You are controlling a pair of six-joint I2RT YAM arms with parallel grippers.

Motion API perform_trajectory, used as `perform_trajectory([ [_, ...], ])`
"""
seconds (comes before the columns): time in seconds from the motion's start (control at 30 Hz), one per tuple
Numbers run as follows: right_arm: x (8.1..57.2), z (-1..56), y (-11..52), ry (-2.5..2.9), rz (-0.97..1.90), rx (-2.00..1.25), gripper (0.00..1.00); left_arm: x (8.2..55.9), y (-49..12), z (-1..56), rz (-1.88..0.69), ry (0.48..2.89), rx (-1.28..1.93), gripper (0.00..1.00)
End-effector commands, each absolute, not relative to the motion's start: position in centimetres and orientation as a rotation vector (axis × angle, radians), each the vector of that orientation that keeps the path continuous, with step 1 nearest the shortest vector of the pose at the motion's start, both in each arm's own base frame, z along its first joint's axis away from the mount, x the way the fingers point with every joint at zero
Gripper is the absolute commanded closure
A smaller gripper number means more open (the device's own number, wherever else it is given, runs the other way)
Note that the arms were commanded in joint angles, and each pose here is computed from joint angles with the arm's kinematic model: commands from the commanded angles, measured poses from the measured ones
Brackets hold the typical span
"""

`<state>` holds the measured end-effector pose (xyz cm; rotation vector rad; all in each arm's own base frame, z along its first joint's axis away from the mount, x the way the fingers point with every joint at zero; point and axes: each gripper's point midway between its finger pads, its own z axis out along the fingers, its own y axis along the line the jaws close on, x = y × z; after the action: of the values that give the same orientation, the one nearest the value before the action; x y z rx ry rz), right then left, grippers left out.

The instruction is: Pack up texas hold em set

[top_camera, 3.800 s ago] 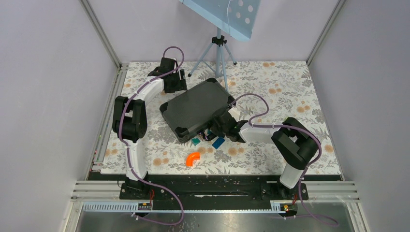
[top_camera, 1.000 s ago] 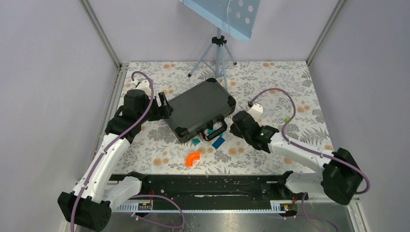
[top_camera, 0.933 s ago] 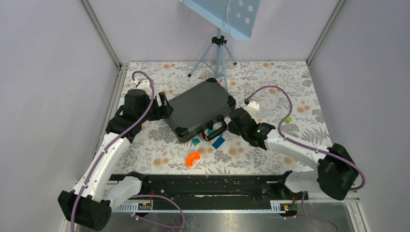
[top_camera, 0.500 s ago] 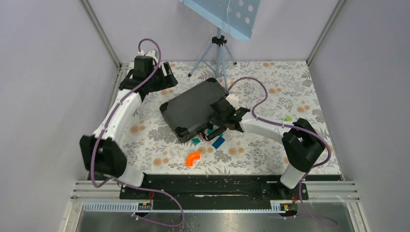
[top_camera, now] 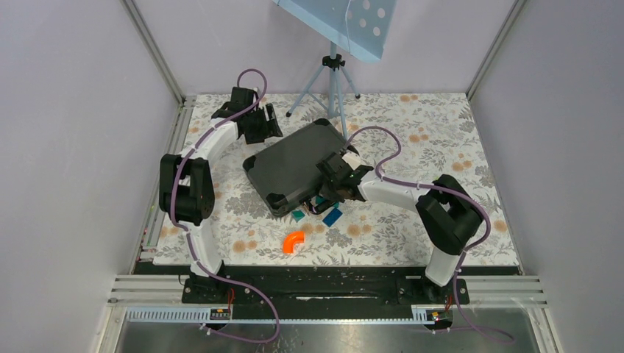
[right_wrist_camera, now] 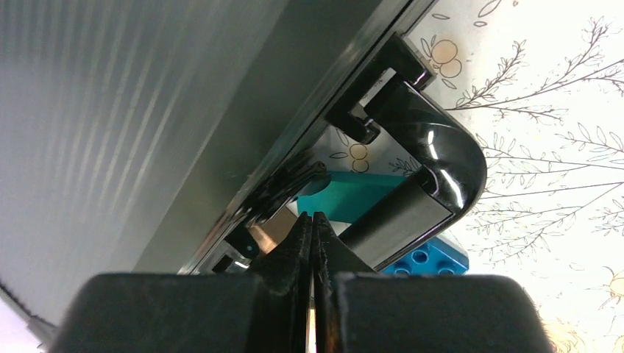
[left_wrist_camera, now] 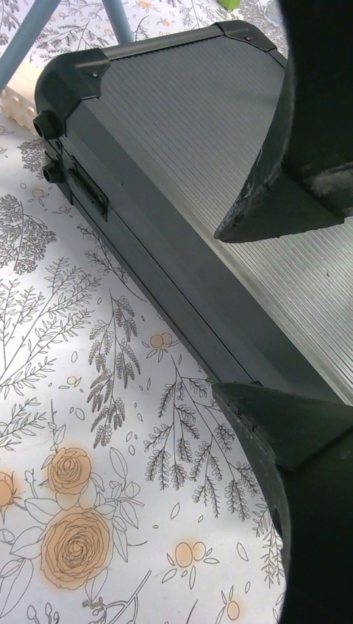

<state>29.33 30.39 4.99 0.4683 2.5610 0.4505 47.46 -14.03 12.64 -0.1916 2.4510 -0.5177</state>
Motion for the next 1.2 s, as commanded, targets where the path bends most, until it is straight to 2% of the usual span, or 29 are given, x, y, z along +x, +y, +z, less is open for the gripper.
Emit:
perform_trajectory([
  [0.0, 29.4, 4.3, 31.0, 2.592, 0.454, 0.501, 1.0, 49.4, -14.5, 15.4, -0.564, 2.355, -0.148, 0.32],
  [0.5, 30.6, 2.6, 29.0, 2.558, 0.261, 0.523, 1.0, 49.1, -14.9, 13.5, -0.579, 2.396, -0.149, 0.34],
  [1.17, 29.9, -1.3, 29.6, 2.56, 0.334, 0.563, 1.0, 49.0, -15.6, 13.0, -0.591, 2.409, -0.124, 0.35],
])
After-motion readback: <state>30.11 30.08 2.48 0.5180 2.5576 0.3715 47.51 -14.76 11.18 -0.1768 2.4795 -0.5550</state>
